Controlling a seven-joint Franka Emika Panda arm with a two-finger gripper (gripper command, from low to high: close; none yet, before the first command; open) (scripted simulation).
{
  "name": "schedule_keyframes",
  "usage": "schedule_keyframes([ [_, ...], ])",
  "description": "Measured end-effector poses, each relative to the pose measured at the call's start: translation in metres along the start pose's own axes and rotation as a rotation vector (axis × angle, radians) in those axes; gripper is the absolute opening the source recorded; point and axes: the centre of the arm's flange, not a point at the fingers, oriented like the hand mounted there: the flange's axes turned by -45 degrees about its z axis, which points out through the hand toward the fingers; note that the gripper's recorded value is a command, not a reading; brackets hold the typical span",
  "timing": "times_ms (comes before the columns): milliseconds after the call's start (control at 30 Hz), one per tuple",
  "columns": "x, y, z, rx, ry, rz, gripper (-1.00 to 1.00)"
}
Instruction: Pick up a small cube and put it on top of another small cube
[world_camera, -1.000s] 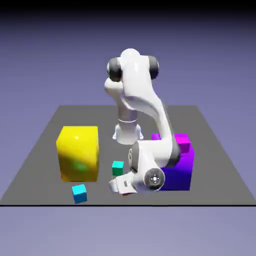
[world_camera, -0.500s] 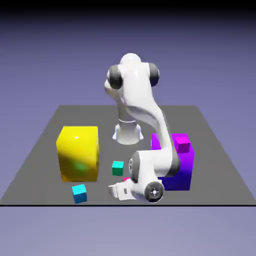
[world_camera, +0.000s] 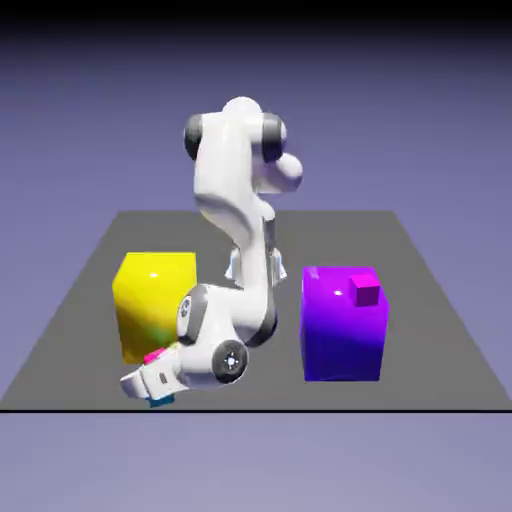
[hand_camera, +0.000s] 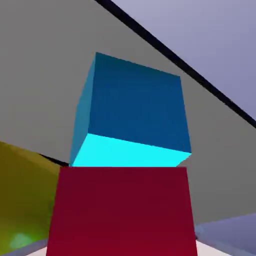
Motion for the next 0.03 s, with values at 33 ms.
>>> schedule_keyframes([
  [33,-0.0052,0.0009,-0.0203,-0.001,-0.001,0.001,1.00],
])
